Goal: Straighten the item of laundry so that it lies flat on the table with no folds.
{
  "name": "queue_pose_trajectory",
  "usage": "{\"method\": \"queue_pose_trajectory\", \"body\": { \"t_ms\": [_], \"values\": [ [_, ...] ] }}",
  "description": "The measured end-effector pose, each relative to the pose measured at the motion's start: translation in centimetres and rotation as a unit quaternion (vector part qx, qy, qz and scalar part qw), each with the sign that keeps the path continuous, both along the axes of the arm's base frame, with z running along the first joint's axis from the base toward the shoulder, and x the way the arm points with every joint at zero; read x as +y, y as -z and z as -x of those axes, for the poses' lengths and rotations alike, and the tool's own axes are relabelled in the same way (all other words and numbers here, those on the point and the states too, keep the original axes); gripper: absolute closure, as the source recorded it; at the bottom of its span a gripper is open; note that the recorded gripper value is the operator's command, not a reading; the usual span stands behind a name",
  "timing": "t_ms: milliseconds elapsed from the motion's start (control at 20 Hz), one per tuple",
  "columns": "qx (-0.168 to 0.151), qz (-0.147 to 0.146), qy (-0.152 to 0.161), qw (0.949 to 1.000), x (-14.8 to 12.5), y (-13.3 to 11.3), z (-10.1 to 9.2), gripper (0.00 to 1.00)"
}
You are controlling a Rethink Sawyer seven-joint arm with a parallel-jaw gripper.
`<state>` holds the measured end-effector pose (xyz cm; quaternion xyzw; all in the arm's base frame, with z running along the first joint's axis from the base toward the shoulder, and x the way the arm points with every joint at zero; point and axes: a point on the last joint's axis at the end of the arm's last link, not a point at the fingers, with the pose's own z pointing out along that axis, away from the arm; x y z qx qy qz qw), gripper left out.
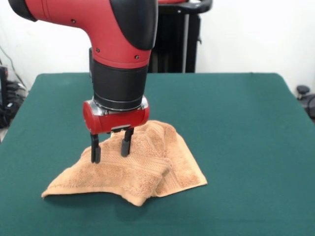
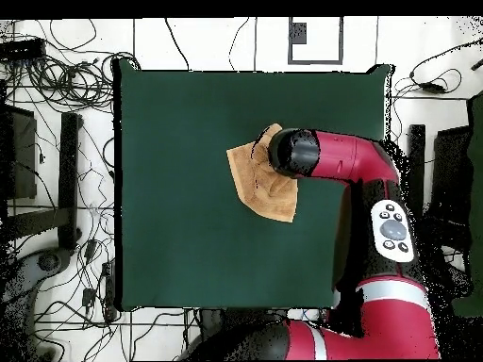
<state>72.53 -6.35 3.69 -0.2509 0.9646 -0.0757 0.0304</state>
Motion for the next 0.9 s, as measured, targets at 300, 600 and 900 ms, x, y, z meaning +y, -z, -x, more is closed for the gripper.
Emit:
{"method": "queue_pose_trajectory", "body": {
  "t_ms": [300, 600, 900],
  "values": [
    [-0.004, -0.002, 0.004, 1.0, 0.3, -0.1, -1.6, 0.0],
    [-0.001, -0.005, 0.0, 1.0, 1.3, 1.1, -2.2, 0.0],
    [0.008, -0.007, 0.0, 0.9999, 1.6, 0.8, -1.3, 0.0]
  ]
}}
